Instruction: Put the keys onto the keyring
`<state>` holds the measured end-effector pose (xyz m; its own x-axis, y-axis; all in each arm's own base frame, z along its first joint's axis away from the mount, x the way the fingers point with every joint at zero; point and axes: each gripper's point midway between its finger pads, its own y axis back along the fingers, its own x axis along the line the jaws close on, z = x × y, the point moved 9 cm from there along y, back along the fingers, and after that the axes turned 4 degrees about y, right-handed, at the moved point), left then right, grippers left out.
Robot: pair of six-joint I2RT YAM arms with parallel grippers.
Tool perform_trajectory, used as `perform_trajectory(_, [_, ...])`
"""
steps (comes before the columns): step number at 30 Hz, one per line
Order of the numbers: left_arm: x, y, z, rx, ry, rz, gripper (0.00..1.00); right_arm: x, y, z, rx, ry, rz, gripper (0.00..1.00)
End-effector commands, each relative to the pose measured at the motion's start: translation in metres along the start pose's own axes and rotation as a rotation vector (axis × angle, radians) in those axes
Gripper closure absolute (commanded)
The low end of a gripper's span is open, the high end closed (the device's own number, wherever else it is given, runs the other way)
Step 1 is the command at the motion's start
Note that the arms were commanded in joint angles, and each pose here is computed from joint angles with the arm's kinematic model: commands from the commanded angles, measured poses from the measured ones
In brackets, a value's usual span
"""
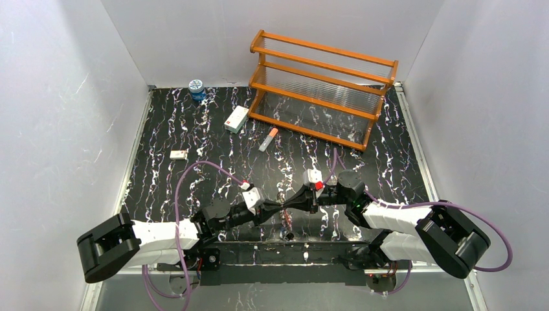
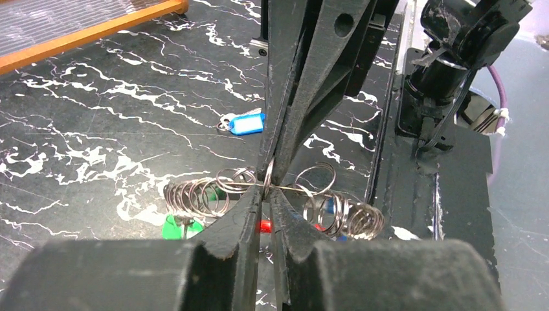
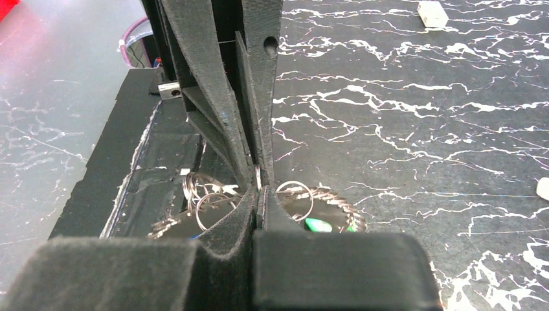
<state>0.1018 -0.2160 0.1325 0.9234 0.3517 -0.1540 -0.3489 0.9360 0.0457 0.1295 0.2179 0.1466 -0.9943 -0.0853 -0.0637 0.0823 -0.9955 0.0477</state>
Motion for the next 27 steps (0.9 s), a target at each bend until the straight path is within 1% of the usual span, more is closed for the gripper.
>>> perform_trajectory(1, [-0.007,-0.009,0.022,-0.082,-0.056,-0.066,0.94,-0.007,-0.005,0.021,-0.07,0.071,0.01,0.99])
perform_trajectory(3, [-0.007,-0.01,0.022,-0.078,-0.056,-0.073,0.99,-0.007,-0.005,0.02,-0.068,0.069,0.009,0.99])
perform_trajectory(4, [-0.007,-0.01,0.022,-0.078,-0.054,-0.074,1.0,-0.007,-0.004,0.02,-0.067,0.068,0.008,0.99])
perform_trajectory(13, [-0.005,-0.007,0.025,-0.106,-0.055,-0.031,1.0,-0.007,-0.004,0.018,-0.054,0.057,-0.006,0.99])
perform_trajectory(14, [-0.004,-0.006,0.024,-0.105,-0.059,-0.024,1.0,-0.008,-0.004,0.018,-0.051,0.06,-0.01,0.93])
perform_trajectory(16, [-0.002,-0.004,0.022,-0.101,-0.079,-0.012,1.0,-0.008,-0.003,0.019,-0.045,0.068,-0.019,0.76])
perform_trajectory(17, [-0.001,-0.003,0.02,-0.093,-0.085,-0.004,1.0,-0.008,-0.002,0.02,-0.042,0.075,-0.027,0.7])
perform_trajectory(19, [0.002,-0.002,0.016,-0.07,-0.131,0.006,1.0,-0.009,0.0,0.02,-0.033,0.092,-0.049,0.62])
perform_trajectory(23, [0.005,-0.001,0.015,-0.009,-0.213,0.001,1.0,-0.01,0.005,0.021,-0.01,0.134,-0.097,0.55])
perform_trajectory(27, [0.008,0.001,0.015,0.027,-0.303,-0.008,1.0,-0.011,0.009,0.025,-0.006,0.176,-0.119,0.53])
